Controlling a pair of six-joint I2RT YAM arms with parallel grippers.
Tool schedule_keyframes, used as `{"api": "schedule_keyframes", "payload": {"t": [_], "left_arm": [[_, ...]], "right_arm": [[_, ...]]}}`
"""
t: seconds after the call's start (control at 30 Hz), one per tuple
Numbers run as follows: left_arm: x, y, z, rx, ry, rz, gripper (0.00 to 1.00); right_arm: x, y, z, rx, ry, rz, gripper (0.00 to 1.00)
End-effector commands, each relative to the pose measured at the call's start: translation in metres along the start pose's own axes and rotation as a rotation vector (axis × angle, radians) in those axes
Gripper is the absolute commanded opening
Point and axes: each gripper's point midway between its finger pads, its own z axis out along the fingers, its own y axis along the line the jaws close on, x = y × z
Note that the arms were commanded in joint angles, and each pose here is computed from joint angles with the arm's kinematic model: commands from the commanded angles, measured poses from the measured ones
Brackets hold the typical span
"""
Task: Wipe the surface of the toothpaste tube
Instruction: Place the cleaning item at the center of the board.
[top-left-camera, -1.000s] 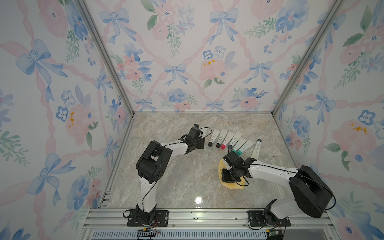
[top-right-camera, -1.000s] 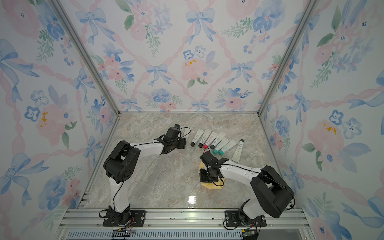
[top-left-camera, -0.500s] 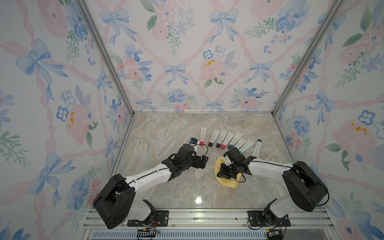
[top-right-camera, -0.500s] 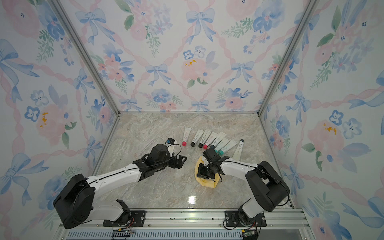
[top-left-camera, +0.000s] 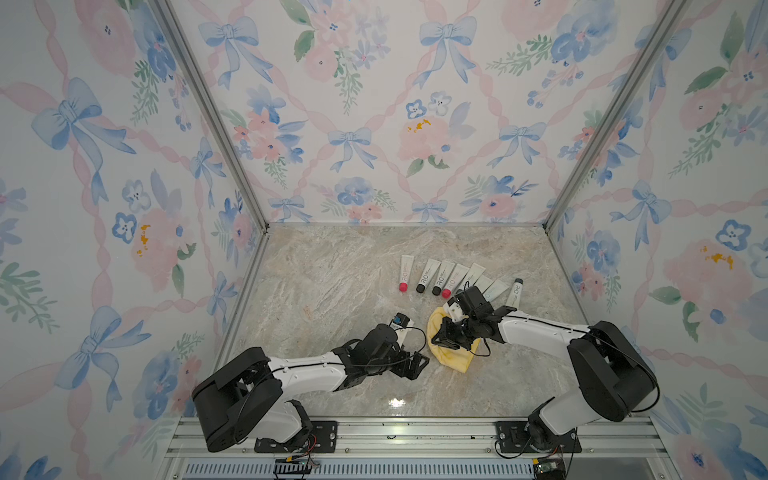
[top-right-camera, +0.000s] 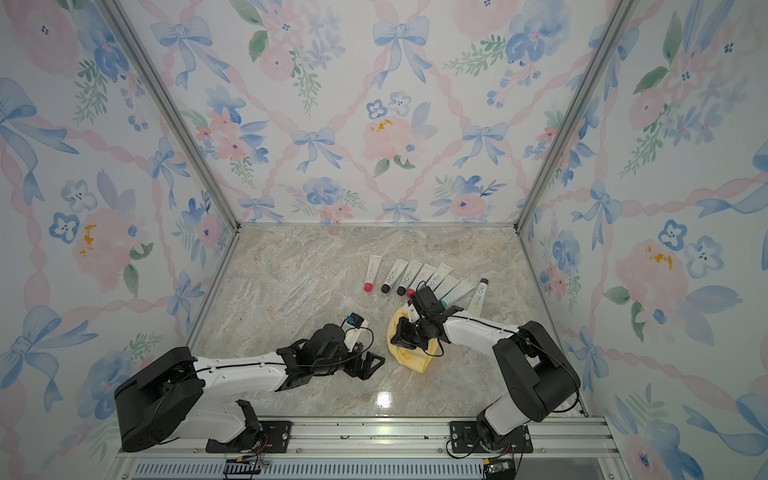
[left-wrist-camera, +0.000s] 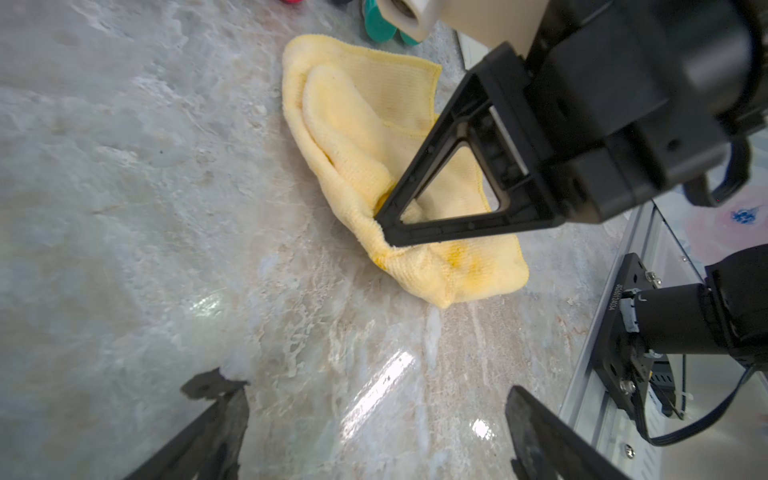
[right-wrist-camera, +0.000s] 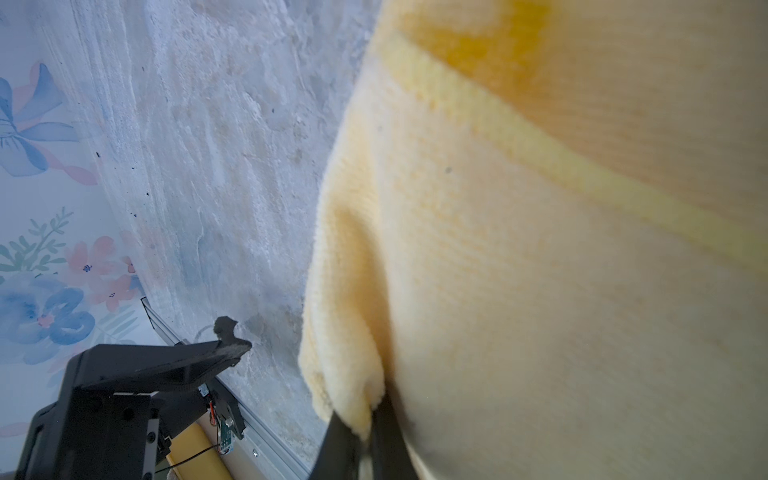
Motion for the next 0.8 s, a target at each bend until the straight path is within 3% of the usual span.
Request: {"api": "schedule_keyframes", "payload": {"t": [0.0,0.27,0.47,0.53,0.63,0.77], "left_arm": [[-0.016,-0.018,0.006,0.064,-0.045,0.002,0.98],[-0.016,-0.022,0.024,0.075,-0.048,0.003,0.98],[-0.014,-0.027,0.044,0.082,-0.029,0.012,0.90],[-0.013,-0.025,0.049,0.077,-0.024,0.016,0.81],[-0.009,-0.022,0.057,0.070,-0.004,0.013,0.59],[-0.006,-0.017,0.063,0.049,0.000,0.010,0.43]], "right_arm": [[-0.005,0.006,-0.010,-0.005,-0.010,0.006,0.08],[-0.005,0.010,-0.012,-0.019,-0.013,0.009,0.08],[-0.005,0.012,-0.013,-0.028,-0.013,0.011,0.08],[-0.004,0.013,-0.012,-0.034,-0.010,0.014,0.08],[-0.004,0.015,-0.011,-0.048,-0.006,0.017,0.08],[-0.002,0.014,-0.011,-0.052,-0.001,0.018,0.10]]}}
